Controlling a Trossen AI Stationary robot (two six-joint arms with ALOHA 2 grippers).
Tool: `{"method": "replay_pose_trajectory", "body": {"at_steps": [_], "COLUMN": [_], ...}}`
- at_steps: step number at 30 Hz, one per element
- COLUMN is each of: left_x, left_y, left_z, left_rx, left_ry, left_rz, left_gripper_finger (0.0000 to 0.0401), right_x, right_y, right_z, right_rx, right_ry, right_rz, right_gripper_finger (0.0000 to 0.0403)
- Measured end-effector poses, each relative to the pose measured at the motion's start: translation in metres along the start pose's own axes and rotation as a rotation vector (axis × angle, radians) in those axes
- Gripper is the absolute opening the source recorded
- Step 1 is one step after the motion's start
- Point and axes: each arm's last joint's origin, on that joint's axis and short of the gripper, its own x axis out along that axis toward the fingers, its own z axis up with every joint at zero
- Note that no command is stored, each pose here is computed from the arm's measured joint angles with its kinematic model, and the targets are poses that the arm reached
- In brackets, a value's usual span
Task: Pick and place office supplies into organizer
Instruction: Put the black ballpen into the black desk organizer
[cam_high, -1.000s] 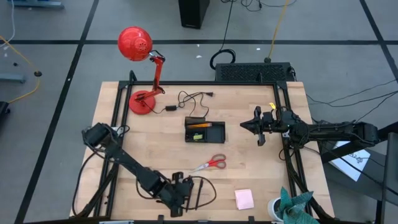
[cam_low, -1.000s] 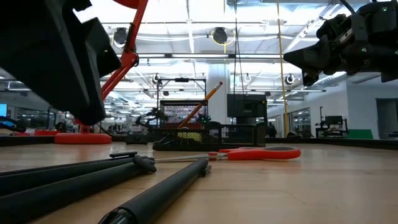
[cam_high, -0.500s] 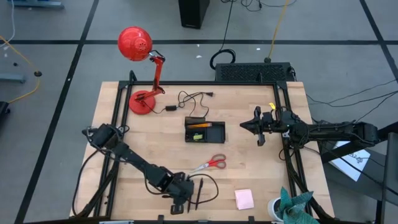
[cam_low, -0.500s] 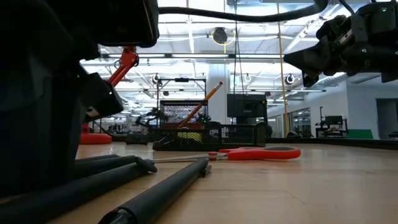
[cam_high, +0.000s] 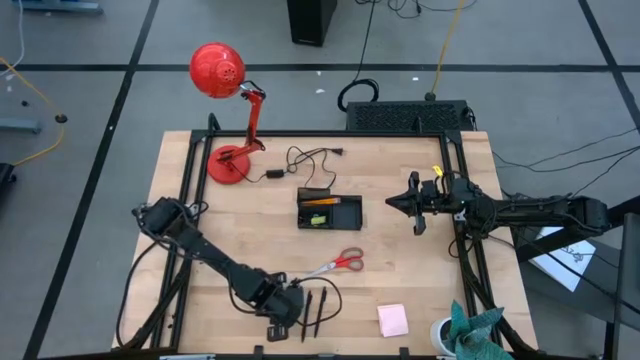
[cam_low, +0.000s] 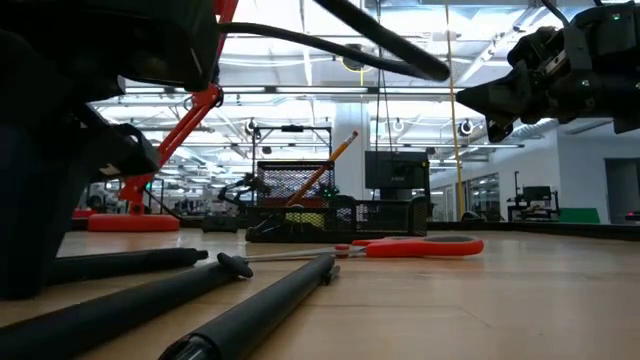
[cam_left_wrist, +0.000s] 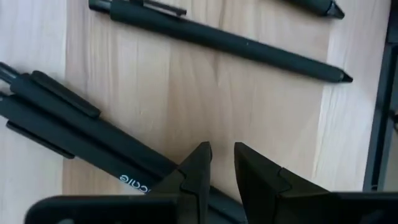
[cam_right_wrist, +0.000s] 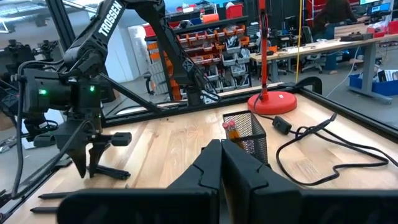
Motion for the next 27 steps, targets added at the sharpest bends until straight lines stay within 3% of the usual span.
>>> {"method": "replay_pose_trajectory", "body": {"at_steps": [4,11,21,27], "left_x": [-0.005,-0.022,-0.042,-0.043], "left_y": [-0.001,0.002,-0.009,0.009], "left_z": [-0.006,-0.032,-0.022,-0.02], "left_rx": [0.007,-0.001,0.089,0.077], "left_ry": [0.03,0.147,-0.072,-0.068], "left_rz": [0.011,0.147,0.133,0.302], "left_gripper_finger": [0.0081,0.0081,0.0081,0.0083], "right_x": [0.0,0.0,0.0,0.0], "right_y": [0.0,0.0,0.0,0.0], "right_z": [0.0,0.0,0.0,-0.001], "right_rx": [0.0,0.001,0.001,0.001], "right_ry": [0.0,0.003,0.004,0.006], "right_rz": [0.0,-0.001,-0.002,-0.003], "right_gripper_finger": [0.0004,0.0004,0.0004,0.0004]}}
